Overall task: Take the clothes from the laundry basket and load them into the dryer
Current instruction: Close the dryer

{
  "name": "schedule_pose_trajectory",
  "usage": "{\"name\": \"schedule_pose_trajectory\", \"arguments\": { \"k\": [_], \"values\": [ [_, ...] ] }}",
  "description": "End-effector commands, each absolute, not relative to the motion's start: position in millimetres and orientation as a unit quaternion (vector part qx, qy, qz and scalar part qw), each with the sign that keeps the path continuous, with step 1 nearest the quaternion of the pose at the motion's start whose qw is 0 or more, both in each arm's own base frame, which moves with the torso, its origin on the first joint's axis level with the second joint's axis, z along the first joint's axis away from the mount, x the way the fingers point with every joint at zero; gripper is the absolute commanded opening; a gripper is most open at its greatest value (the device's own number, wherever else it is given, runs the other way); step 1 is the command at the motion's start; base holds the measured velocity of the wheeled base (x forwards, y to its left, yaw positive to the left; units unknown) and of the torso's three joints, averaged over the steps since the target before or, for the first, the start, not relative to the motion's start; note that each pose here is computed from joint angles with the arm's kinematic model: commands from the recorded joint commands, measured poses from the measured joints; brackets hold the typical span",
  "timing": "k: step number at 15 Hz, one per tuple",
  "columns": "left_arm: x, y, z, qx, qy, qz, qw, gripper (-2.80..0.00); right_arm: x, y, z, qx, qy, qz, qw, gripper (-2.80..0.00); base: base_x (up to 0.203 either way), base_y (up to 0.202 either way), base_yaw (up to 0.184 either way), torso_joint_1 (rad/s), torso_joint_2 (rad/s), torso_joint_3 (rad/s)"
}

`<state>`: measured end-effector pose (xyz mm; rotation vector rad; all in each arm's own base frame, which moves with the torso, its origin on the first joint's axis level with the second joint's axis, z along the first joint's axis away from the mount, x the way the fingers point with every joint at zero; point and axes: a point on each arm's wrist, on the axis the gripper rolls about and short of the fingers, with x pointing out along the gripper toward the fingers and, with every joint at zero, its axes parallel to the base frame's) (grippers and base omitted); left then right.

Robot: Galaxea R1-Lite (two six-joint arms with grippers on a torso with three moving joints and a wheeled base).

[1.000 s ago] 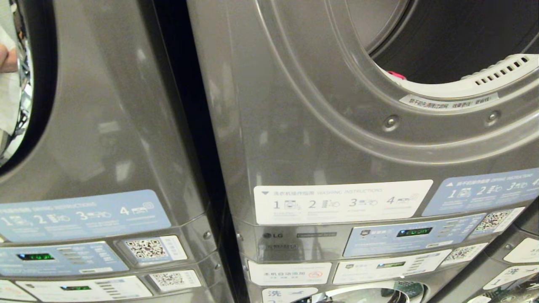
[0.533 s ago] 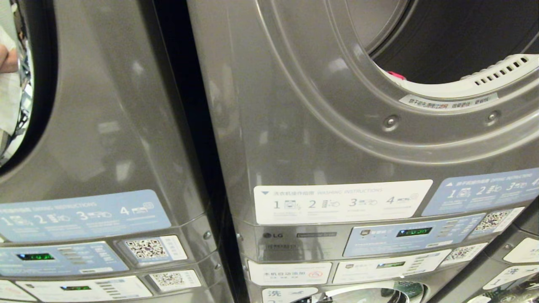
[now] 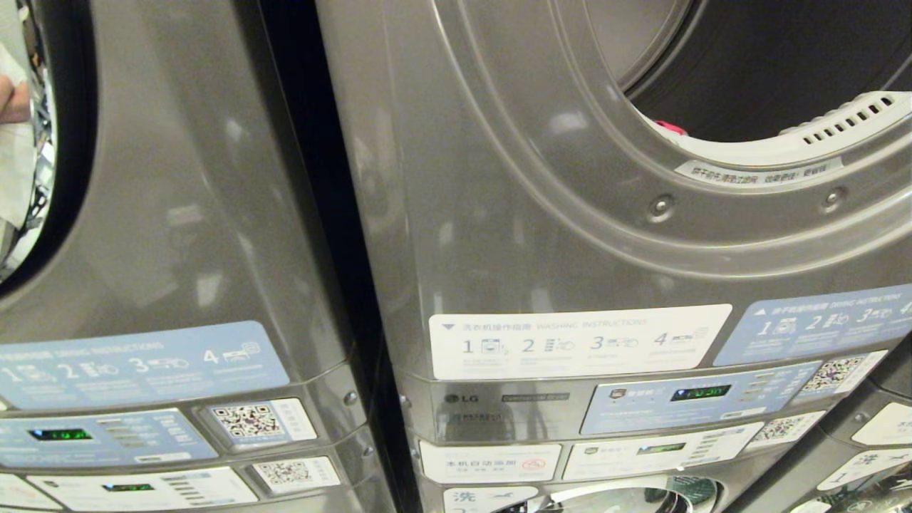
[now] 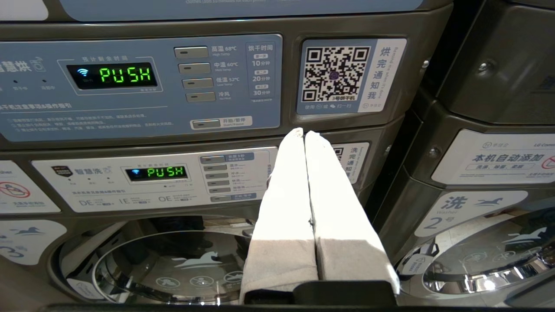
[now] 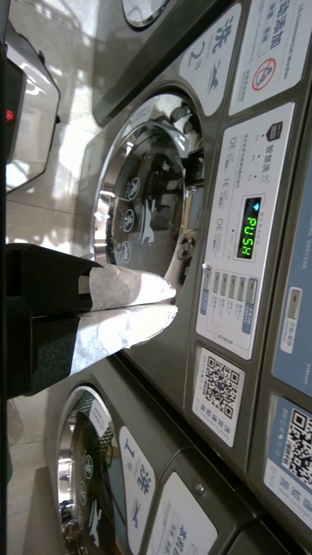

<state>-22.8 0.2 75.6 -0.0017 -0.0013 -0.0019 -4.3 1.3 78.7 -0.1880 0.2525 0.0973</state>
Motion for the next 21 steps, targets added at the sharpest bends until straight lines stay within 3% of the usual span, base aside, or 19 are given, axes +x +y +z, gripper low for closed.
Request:
{"name": "schedule_pose_trajectory", "arguments": {
  "k": [1,6,17,21],
  "values": [
    [-23,0,76,-0.001,-0.001,-0.001,1.0,-2.8,-7,1,79,-0.095,0.109,0.055,0.988,-2.8,0.0,0.0,0.0,0.0,0.0,0.0],
    [-23,0,76,-0.001,-0.001,-0.001,1.0,-2.8,-24,1,76,-0.091,0.0,0.032,0.995,-2.8,0.0,0.0,0.0,0.0,0.0,0.0],
    [-23,0,76,-0.001,-0.001,-0.001,1.0,-2.8,-23,1,76,-0.072,0.003,0.016,0.997,-2.8,0.0,0.0,0.0,0.0,0.0,0.0],
    [-23,0,76,-0.001,-0.001,-0.001,1.0,-2.8,-23,1,76,-0.072,0.003,0.016,0.997,-2.8,-0.18,0.0,0.002,-0.005,0.0,0.002]
  ]
}}
